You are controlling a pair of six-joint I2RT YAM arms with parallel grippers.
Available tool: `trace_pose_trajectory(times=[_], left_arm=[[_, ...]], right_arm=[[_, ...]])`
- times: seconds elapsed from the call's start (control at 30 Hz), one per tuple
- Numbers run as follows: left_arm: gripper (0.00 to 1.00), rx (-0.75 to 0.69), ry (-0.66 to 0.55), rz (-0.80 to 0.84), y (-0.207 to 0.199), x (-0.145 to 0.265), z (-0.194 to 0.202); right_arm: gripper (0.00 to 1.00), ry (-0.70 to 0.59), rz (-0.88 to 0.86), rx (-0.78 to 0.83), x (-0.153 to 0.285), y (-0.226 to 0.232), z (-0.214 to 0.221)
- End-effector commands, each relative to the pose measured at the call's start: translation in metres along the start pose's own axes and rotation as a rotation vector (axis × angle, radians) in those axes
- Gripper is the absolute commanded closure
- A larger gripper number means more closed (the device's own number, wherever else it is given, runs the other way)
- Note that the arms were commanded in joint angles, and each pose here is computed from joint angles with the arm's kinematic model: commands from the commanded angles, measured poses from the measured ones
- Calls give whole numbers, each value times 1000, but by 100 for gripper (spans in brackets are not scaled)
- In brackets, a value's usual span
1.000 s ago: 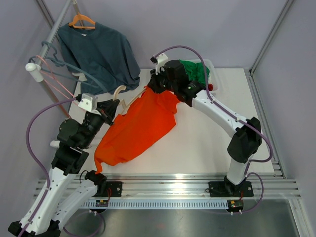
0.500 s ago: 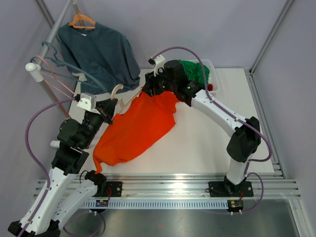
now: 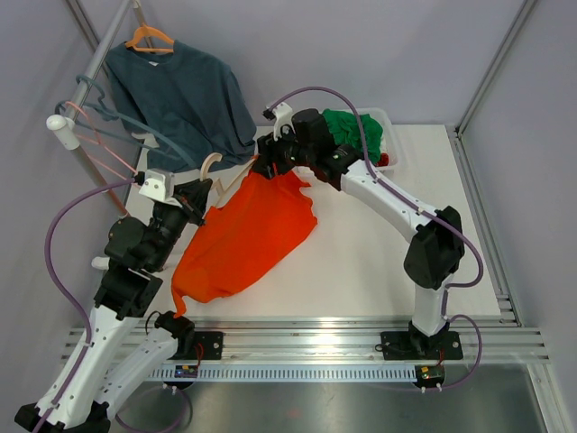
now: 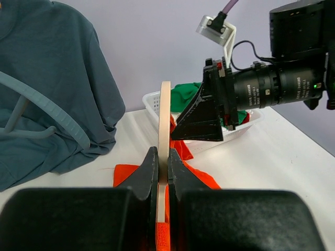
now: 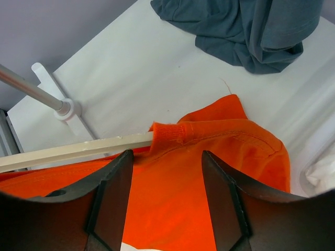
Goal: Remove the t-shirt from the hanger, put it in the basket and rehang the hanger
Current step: Remove the tshirt from the hanger
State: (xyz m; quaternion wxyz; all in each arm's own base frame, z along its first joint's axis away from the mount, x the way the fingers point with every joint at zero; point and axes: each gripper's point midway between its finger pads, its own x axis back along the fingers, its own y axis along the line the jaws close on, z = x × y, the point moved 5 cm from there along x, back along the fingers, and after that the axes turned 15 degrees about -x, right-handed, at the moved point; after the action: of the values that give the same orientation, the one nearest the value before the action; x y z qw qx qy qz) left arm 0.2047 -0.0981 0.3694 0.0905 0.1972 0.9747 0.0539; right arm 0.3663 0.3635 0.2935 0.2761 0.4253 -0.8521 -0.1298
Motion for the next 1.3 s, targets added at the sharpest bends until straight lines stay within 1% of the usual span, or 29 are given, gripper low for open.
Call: trace_pose_trajectory(times=[0.0, 0.1, 0.13, 0.2, 0.23, 0.3, 0.37, 0.47, 0.5, 0.6, 0.73, 0.8, 0.93, 1.1, 1.17, 1.27], left_arm=[[100, 8, -122, -25, 5, -1, -26], [100, 9, -126, -4, 2, -1, -27], [100, 8, -122, 1, 1, -1, -25], [100, 9, -121, 7, 1, -1, -25], [100, 9, -124, 7, 1, -1, -26], [100, 10, -127, 7, 1, 0, -27], [100, 8, -126, 7, 1, 0, -27], [100, 4, -123, 8, 1, 0, -26], [100, 0, -121, 7, 1, -1, -25], [100, -7, -117, 2, 2, -1, -23], [100, -10, -121, 5, 1, 1, -24], [100, -14, -124, 33, -2, 1, -25], [100, -17, -122, 70, -6, 0, -25], [100, -19, -142, 91, -8, 2, -32], [100, -23, -120, 105, -10, 5, -31], [100, -15, -136, 80, -6, 8, -38]], right_arm=[[38, -19, -32, 2, -3, 9, -12], [37, -19, -44, -3, -6, 9, -11], [38, -20, -49, -5, -7, 10, -12], [47, -19, -51, -8, -8, 10, -12], [59, -20, -46, -9, -9, 10, -13], [72, -30, -17, -14, -9, 6, -15], [82, -47, 12, -20, -9, 3, -16], [88, -68, 20, -18, -4, 2, -19], [94, -70, 21, -15, -4, 3, -19], [100, -79, 36, -19, 0, 0, -20], [100, -105, 62, -73, 10, -19, -25], [100, -154, 75, -123, 17, -34, -35], [100, -222, 86, -197, 30, -57, -41], [100, -207, 73, -250, 27, -72, -41], [100, -202, 84, -265, 25, -80, -40], [100, -184, 74, -266, 19, -83, -37]])
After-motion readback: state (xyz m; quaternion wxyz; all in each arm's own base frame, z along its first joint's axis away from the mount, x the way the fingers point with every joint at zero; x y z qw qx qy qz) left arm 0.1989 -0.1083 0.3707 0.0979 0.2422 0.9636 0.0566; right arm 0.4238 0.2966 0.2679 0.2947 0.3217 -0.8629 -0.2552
